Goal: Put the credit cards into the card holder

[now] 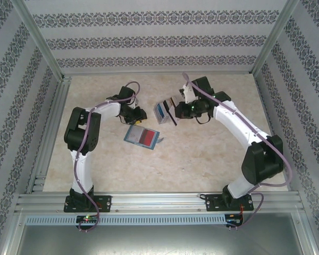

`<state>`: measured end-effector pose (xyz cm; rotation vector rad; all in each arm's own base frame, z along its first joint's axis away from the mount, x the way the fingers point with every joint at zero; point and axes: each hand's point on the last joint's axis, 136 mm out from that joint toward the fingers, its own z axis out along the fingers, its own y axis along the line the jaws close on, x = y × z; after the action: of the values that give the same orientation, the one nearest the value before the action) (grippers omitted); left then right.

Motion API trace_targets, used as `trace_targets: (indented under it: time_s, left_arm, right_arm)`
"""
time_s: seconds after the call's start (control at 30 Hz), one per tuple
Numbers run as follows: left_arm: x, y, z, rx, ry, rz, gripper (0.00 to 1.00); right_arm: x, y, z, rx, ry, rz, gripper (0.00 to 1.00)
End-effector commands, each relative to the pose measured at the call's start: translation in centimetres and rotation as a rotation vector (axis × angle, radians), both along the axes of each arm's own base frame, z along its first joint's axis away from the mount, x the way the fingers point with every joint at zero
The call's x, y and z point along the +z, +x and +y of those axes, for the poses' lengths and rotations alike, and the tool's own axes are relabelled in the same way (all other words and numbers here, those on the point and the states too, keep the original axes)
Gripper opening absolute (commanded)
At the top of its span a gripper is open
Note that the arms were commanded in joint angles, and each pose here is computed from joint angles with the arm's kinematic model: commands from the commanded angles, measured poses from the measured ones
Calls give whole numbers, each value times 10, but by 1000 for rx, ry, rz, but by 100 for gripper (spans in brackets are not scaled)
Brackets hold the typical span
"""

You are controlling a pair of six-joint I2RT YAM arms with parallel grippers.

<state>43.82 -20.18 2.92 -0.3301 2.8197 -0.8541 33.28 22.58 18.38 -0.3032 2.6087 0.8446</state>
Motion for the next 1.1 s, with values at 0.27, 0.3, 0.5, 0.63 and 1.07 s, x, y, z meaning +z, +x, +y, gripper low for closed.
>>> trace_targets:
  time_s: [0.27, 0.3, 0.5, 0.63, 1.07]
  left_arm:
    - [-11, -48, 16, -23, 33, 43, 35]
    - [-11, -52, 17, -21, 34, 44, 35]
    - [2, -58, 28, -17, 72, 27, 35]
    - [25, -46, 28, -27, 70, -7, 35]
    - [60, -78, 48, 79, 38, -47, 35]
  right_arm:
    - [-14, -24, 61, -24, 150, -39, 13]
    - [-18, -24, 66, -28, 168, -35, 13]
    - [-46, -25, 90, 4, 208, 20, 13]
    - [-63, -22, 105, 66, 221, 55, 13]
    - [-107, -4, 119, 169, 213, 114, 12]
